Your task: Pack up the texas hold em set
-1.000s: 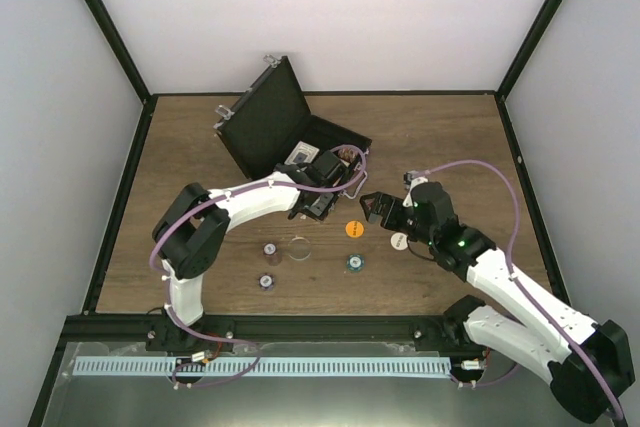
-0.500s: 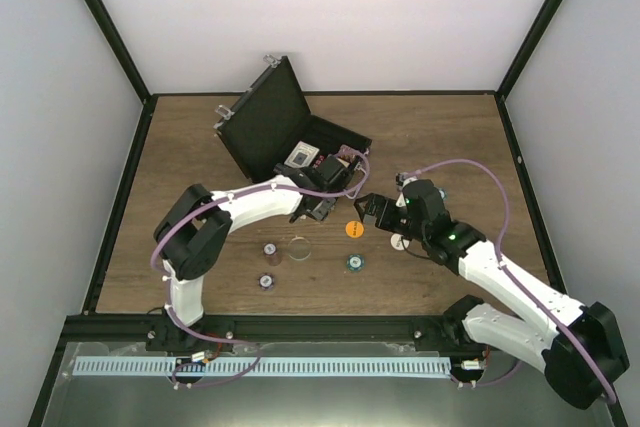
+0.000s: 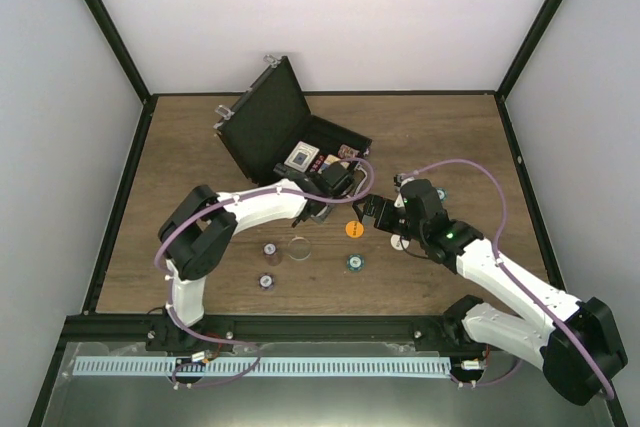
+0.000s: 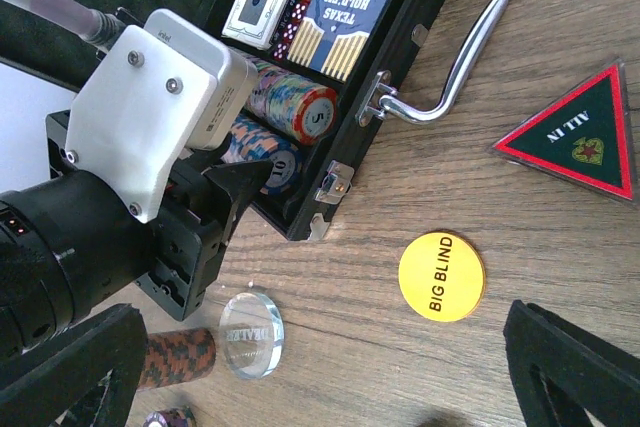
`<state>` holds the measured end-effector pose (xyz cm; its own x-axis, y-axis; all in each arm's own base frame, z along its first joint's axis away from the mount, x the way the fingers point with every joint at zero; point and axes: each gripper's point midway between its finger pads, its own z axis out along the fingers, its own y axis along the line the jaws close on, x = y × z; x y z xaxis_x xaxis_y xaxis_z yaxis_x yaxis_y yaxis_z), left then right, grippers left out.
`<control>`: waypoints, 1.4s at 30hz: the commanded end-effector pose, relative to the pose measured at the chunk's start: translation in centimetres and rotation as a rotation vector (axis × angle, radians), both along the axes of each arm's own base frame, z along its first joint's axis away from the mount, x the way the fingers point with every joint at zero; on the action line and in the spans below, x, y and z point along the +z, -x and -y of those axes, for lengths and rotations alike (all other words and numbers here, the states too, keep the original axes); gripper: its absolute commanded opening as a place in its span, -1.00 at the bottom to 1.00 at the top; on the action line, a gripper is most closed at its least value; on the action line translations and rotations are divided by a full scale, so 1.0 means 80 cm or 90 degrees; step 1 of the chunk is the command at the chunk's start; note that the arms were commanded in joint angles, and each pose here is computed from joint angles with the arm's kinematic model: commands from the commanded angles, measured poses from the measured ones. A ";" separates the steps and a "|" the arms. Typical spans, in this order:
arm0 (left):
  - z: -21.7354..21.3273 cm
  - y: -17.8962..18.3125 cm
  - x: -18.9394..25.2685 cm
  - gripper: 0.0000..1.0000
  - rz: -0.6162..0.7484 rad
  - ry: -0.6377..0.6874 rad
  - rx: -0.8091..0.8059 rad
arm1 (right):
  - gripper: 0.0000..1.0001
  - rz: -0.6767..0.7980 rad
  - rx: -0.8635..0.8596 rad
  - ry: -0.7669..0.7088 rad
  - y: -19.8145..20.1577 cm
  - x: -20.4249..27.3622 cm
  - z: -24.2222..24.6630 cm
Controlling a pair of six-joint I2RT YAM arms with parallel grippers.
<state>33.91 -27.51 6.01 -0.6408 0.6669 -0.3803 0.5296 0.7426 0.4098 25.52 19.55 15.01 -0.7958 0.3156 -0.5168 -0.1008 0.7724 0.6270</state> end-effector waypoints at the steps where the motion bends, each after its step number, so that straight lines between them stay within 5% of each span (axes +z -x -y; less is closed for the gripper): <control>1: -0.024 -0.010 -0.014 -0.28 0.004 -0.051 0.016 | 1.00 0.015 -0.002 -0.019 -0.004 0.017 -0.003; 22: -0.118 -0.068 0.004 -0.28 0.015 -0.047 0.145 | 0.99 0.020 -0.004 -0.015 0.001 0.017 0.002; 26: -0.090 -0.059 0.021 -0.11 0.007 0.027 0.104 | 1.00 0.028 -0.004 -0.010 -0.001 0.023 0.003; 33: -0.076 -0.022 0.102 0.77 0.043 0.150 0.110 | 1.00 0.064 -0.002 0.013 -0.004 0.038 0.009; 42: -0.126 0.099 0.055 0.89 -0.107 0.277 0.333 | 1.00 0.062 0.000 0.030 0.001 0.031 0.015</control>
<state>31.35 -19.86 15.67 -0.7703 0.2271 -0.5959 0.2490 0.9674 0.0468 25.24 18.76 16.14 -0.7644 0.2854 -0.5782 -0.1485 0.7947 0.5885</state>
